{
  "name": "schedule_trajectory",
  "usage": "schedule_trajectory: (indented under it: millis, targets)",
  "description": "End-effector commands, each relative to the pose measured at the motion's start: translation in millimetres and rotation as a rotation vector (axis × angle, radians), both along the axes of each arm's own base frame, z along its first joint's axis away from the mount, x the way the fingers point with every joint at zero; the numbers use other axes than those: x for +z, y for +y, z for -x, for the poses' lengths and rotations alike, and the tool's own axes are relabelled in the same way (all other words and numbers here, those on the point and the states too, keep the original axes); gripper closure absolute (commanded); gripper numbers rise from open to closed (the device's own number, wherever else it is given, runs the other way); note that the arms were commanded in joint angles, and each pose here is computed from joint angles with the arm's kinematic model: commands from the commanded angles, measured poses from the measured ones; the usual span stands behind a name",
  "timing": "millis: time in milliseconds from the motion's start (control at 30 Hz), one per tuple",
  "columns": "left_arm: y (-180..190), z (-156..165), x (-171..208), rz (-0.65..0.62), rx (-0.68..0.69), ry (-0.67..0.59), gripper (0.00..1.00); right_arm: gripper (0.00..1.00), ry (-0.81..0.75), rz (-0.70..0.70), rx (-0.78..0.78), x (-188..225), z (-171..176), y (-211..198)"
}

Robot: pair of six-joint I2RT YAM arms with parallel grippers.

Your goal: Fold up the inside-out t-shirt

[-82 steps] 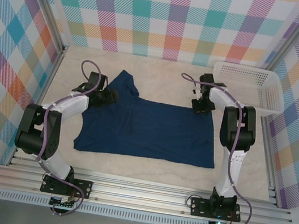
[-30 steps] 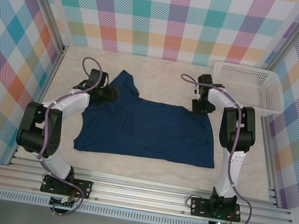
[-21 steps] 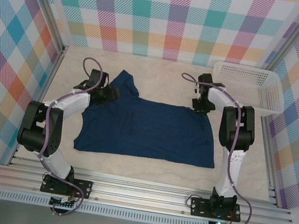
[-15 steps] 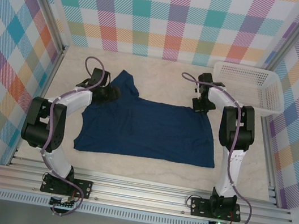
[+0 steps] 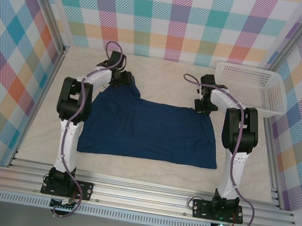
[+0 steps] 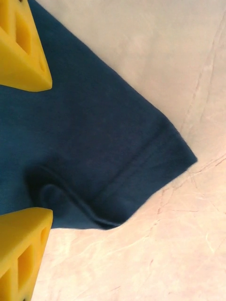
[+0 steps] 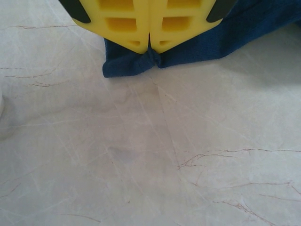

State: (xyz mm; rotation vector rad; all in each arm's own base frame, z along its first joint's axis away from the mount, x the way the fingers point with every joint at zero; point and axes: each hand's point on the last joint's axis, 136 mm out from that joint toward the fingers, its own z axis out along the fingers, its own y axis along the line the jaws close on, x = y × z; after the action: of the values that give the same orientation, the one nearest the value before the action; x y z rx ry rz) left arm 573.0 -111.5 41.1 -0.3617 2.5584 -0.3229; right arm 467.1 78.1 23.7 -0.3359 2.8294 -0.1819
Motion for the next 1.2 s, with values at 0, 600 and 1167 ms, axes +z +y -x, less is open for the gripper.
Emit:
schedule_trajectory:
  millis: [0,600,1167]
  targets:
    - [-11,6,-10,0.024,-0.066,0.09,0.36,1.0,0.016,-0.01,0.023,0,7,0]
    - [-5,-33,-8,-0.117,-0.067,0.031,0.4,1.0,0.035,-0.015,0.028,-5,10,3]
    - [-5,-53,-24,-0.166,-0.092,0.057,0.42,1.0,0.038,-0.014,0.031,-4,10,4]
